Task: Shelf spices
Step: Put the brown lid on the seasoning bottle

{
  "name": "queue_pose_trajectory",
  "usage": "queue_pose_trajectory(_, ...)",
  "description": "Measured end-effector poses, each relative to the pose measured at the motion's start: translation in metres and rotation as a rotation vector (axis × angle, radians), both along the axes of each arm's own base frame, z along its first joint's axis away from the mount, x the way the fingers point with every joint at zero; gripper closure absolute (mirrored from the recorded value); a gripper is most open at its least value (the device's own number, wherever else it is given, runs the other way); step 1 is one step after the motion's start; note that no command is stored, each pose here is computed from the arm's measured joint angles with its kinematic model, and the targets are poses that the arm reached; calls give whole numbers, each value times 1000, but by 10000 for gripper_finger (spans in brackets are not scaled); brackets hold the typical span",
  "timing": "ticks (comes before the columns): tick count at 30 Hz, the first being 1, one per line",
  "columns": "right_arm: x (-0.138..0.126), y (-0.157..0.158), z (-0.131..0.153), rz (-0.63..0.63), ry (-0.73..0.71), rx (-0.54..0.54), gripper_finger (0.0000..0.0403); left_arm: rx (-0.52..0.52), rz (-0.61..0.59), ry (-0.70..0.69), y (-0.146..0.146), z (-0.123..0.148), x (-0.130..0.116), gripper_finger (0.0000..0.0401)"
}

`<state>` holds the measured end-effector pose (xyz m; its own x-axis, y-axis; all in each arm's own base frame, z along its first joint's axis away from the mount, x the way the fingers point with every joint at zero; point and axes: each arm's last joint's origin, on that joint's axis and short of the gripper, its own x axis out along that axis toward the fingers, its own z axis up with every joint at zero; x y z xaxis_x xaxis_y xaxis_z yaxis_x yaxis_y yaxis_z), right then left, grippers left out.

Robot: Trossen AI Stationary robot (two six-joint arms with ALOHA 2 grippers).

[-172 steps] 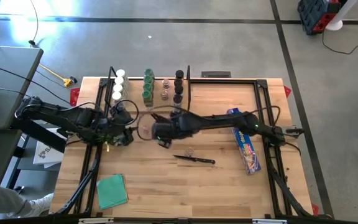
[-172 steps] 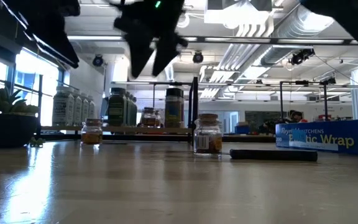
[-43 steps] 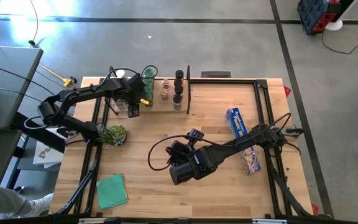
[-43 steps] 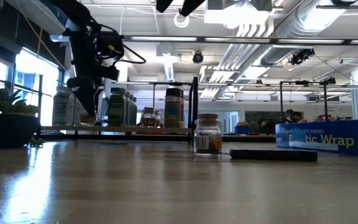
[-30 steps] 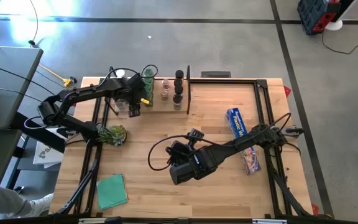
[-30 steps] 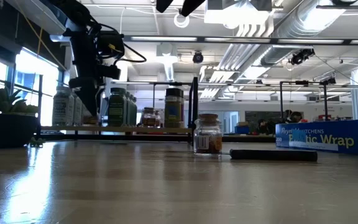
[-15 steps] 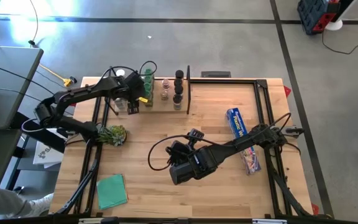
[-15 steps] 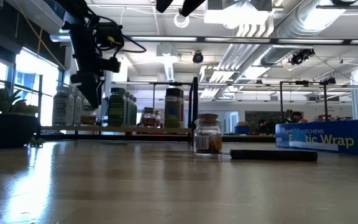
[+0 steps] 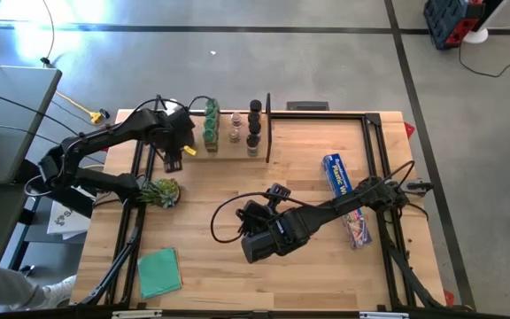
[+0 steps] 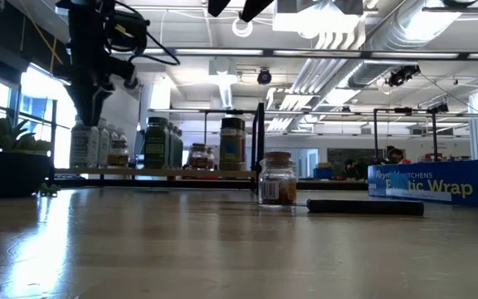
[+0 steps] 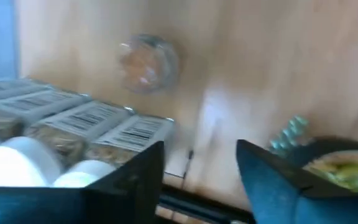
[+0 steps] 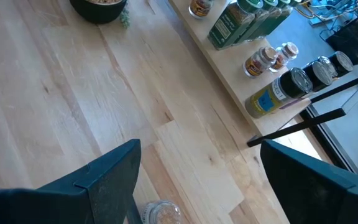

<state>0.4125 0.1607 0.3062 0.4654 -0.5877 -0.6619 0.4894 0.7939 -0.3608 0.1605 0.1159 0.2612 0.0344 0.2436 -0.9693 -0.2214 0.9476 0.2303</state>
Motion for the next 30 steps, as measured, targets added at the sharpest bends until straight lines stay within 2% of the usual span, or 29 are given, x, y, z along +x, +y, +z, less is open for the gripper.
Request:
queue_pose_trajectory(7,0,0,0,0,-1,0,77,-55,-36,-38,3,-7,7,365)
queue_pose_trajectory(9,0,0,0,0,-1,0,77,-59,-23,-35,7,-11,10,391)
queue_pose_trajectory(13,0,0,0,0,-1,0,77,-46,-14,-8,13,-19,17,388)
queue_pose_trajectory(19,0,0,0,0,-1,0,77,4,-31,106,22,-34,25,398)
queue_pose_trajectory(25,0,0,0,0,-1,0,77,53,-19,76,33,-40,31,400)
queue_pose_trajectory(30,0,0,0,0,-1,0,77,113,21,86,43,-39,27,400)
